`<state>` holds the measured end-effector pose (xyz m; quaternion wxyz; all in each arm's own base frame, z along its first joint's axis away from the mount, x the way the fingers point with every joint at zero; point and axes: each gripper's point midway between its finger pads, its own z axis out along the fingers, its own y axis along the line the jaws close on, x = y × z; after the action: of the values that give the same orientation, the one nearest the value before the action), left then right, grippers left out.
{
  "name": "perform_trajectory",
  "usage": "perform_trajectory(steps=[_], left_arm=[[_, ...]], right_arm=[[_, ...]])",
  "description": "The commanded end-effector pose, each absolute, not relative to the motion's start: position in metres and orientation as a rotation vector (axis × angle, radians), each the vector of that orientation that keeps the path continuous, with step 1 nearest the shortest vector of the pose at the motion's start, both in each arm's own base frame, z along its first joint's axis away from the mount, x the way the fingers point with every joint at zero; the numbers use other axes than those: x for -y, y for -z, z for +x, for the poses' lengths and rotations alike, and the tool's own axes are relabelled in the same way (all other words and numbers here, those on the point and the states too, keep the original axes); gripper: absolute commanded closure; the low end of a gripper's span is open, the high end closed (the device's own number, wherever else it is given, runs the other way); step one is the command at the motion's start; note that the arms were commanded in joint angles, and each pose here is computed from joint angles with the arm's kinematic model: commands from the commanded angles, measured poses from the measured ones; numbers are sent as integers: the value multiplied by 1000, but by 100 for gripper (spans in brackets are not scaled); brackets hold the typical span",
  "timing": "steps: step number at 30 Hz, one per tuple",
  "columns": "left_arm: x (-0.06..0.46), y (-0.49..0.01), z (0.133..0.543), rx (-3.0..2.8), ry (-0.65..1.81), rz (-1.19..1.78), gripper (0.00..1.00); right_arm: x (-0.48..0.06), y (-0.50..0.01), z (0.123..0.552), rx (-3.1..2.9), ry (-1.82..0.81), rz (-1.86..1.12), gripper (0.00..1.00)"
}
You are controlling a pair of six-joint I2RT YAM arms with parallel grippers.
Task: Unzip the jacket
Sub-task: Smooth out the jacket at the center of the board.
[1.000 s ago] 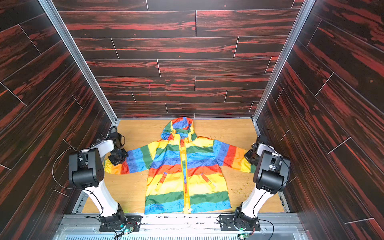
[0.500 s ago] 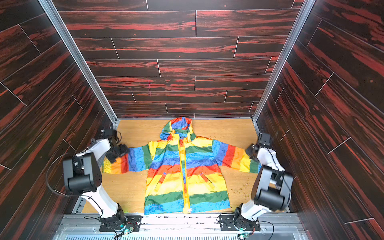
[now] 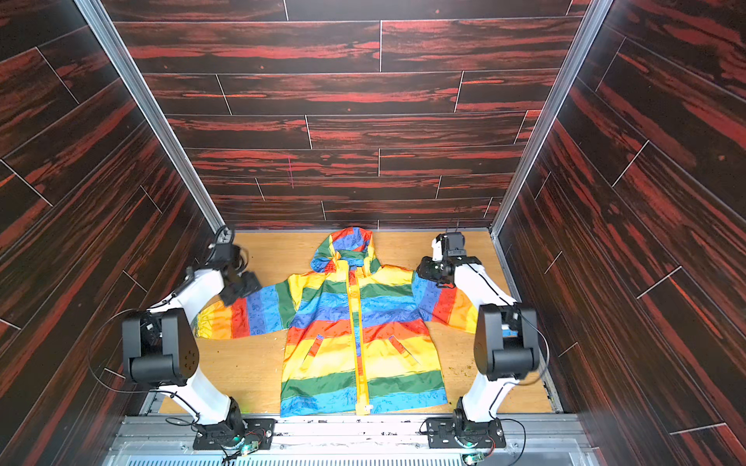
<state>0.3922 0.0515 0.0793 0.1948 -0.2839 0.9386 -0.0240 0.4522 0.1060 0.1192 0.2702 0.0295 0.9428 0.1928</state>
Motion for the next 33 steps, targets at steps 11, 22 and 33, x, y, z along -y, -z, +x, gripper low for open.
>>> perform_trajectory(steps=[11, 22, 33], left_arm=[[110, -86, 480, -2645, 523, -254, 41], [120, -28, 482, -2792, 424, -291, 43], [124, 1, 496, -2903, 362, -271, 42]], right_arm=[[-197, -70, 463, -2679, -747, -295, 73], [-204, -19, 485, -2834, -588, -195, 77], [-122, 24, 481, -2999, -190, 293, 76]])
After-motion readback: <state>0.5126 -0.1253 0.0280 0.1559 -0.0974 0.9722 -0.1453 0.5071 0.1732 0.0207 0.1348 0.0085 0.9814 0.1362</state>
